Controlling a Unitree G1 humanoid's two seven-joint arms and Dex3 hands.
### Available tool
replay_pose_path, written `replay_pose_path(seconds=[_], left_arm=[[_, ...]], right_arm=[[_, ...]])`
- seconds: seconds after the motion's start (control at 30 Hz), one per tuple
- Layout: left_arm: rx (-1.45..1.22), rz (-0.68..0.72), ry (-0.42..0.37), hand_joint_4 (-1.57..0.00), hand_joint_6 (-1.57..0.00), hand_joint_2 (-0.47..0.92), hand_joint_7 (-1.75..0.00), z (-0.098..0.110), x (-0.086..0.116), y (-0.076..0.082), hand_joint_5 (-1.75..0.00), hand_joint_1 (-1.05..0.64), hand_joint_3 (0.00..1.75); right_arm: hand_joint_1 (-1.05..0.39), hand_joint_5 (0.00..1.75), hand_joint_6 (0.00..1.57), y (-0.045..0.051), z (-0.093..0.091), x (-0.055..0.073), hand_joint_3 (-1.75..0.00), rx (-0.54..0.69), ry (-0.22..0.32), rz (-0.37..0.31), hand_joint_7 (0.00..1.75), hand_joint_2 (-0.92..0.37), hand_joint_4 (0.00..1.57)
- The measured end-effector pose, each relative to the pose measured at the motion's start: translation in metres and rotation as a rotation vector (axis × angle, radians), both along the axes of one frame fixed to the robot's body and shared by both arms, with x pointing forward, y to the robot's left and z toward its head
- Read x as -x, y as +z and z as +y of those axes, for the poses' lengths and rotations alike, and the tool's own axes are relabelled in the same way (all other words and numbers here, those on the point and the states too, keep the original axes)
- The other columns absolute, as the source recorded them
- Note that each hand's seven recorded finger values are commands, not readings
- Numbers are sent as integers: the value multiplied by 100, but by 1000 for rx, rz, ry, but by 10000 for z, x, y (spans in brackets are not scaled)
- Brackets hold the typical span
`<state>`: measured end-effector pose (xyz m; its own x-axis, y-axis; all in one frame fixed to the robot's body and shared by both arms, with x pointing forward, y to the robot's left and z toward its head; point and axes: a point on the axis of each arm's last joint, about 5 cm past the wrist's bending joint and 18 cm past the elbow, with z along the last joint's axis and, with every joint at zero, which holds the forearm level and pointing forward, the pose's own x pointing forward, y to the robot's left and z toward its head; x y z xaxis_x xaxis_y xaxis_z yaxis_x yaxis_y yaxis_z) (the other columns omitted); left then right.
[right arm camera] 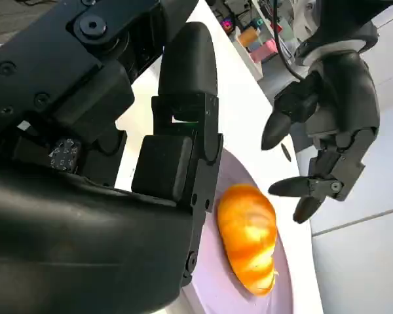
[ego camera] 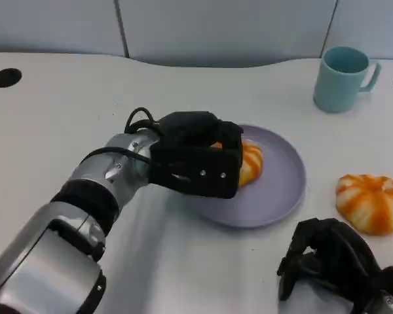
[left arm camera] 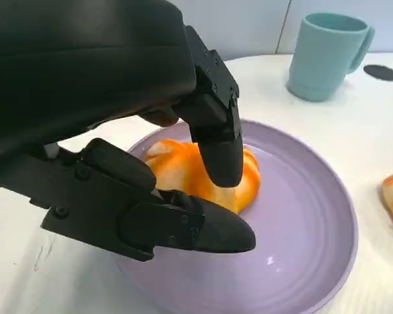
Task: Grasp the bread from the table and place it into the plate.
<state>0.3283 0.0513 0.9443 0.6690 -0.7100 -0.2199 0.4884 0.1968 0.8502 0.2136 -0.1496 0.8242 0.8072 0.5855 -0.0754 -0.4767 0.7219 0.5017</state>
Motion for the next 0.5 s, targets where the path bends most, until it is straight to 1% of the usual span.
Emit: replay_pose_path(seconds=[0.07, 0.17, 0.27, 0.33, 0.37, 0.43, 0.5], left_arm=[[23, 12, 3, 0, -26, 92, -109, 11, 2, -5, -71, -80, 32], [87, 33, 4, 0, -10, 92, -98, 37, 20, -36, -74, -80, 33], [136, 53, 16, 0, -7, 92, -96, 67, 38, -74, -74, -81, 34], [151, 57, 24, 0, -3, 92, -92, 84, 37, -80, -78, -79, 35], [167, 55, 25, 0, -4, 92, -93, 97, 37, -78, -82, -77, 33], [237, 55, 34, 0, -5, 92, -93, 138, 40, -76, -84, -76, 32], [307, 60, 51, 0, -10, 92, -90, 192, 49, -91, -90, -74, 33]], right_arm=[[-105, 72, 157, 0, 0, 0, 0, 0, 0, -1, 49, -52, 157], [-105, 73, 157, 0, 0, 0, 0, 0, 0, -1, 49, -51, 157], [-105, 73, 157, 0, -2, 0, 0, 1, 0, -1, 49, -51, 157], [-105, 73, 157, 0, -2, -1, 0, 1, 0, 0, 51, -52, 157], [-105, 74, 157, -1, -2, -1, 0, 1, 0, 0, 51, -52, 157], [-105, 74, 157, -2, -2, -4, 0, 4, 0, -1, 52, -52, 157], [-105, 74, 157, -3, -2, -8, -1, 6, 0, -3, 52, -52, 157]])
